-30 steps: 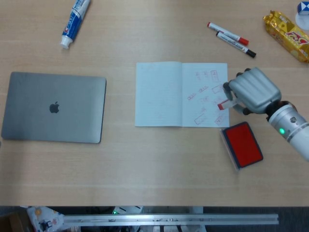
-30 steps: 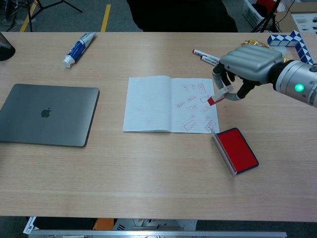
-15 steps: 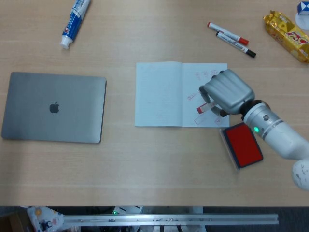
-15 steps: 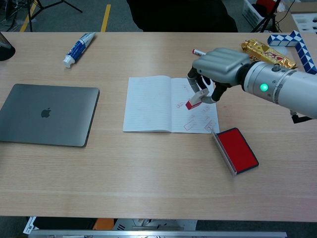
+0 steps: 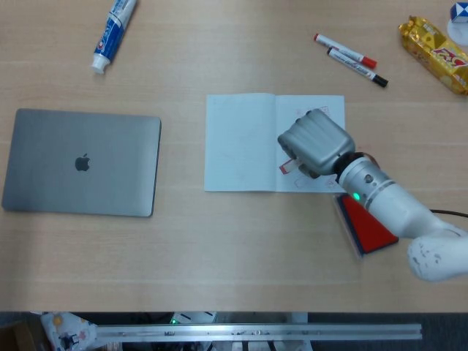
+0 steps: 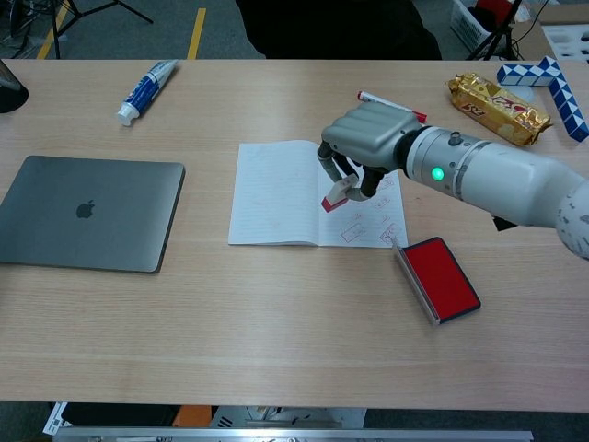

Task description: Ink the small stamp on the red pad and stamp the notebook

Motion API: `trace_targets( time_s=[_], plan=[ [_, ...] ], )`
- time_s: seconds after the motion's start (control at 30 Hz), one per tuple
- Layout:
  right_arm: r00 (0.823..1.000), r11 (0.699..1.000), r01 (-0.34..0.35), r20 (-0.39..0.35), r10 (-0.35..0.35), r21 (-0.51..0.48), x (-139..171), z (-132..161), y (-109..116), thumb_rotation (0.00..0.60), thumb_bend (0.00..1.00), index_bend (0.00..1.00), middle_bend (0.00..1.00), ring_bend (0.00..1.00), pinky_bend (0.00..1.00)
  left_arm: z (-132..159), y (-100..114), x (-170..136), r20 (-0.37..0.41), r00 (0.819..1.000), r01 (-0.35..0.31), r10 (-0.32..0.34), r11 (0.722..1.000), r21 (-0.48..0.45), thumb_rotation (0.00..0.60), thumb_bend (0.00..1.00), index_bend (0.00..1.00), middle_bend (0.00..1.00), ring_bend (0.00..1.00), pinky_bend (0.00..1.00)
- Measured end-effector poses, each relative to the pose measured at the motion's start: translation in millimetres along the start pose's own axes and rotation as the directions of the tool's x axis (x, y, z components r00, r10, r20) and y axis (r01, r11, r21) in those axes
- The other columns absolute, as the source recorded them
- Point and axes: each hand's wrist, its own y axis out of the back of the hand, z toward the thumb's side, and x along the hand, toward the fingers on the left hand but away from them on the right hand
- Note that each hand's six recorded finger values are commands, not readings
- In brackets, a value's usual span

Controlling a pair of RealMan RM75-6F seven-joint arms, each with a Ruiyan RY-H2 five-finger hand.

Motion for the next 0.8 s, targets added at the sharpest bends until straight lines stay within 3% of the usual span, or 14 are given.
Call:
trace_targets(
  time_s=[0.8],
  plan=[
    [0.999, 0.991, -0.017, -0.024, 0.021, 0.134, -37, 39, -2, 0.600, 0.54, 0.81, 0.65, 0.49, 0.47, -7, -3, -1, -0.024, 1.000, 0.013, -0.013, 1.000, -0.001, 0.600, 0.24, 0.15, 0.11, 0.25, 0.23]
  ],
)
